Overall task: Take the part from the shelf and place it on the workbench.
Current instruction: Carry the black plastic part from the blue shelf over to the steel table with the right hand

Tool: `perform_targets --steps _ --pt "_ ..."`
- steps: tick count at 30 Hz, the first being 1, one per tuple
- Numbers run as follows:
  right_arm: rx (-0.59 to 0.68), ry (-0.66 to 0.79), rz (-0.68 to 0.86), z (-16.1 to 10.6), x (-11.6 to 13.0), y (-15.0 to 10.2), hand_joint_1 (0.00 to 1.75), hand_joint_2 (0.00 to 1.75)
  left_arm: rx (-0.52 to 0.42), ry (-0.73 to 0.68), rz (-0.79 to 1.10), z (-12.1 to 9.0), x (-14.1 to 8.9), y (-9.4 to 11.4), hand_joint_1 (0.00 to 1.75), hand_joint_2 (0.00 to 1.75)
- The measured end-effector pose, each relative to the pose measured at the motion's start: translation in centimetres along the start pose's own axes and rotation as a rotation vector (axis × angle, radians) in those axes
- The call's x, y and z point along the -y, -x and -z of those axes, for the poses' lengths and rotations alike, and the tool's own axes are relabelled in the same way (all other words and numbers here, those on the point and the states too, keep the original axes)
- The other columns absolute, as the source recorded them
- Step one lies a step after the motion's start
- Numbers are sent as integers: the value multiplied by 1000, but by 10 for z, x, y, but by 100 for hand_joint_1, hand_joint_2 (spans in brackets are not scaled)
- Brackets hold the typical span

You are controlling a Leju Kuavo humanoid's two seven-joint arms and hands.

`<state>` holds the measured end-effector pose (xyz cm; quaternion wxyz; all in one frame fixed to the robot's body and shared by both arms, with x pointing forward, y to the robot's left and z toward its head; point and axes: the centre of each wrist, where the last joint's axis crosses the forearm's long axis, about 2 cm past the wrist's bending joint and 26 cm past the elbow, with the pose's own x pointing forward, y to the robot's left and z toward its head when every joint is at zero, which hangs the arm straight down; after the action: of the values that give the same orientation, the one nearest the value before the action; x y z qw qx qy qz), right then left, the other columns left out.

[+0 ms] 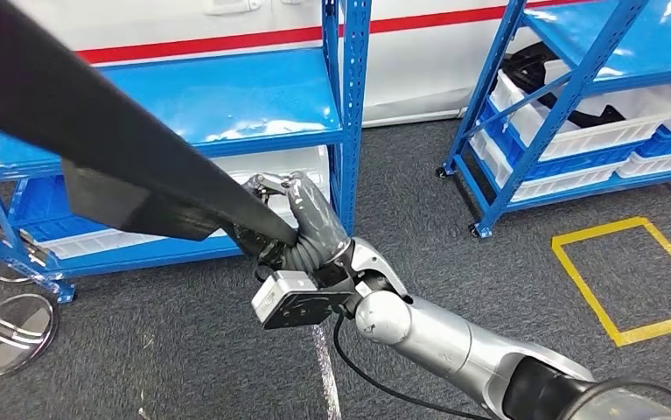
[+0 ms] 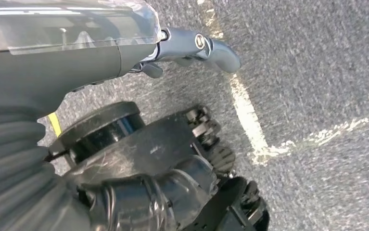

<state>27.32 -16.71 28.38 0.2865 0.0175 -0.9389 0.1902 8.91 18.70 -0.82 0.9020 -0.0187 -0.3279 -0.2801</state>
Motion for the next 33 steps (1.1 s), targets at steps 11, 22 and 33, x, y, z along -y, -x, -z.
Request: perform_targets --steps 11,22,33 --pt "12 1 18 0 0 0 175 175 -7 -3 -1 0 2 7 0 175" --pt "22 -5 58 0 0 0 175 175 -2 -6 0 2 2 5 0 175" --pt "28 -2 75 -7 -2 -3 175 175 -4 -19 35 4 1 7 0 175"
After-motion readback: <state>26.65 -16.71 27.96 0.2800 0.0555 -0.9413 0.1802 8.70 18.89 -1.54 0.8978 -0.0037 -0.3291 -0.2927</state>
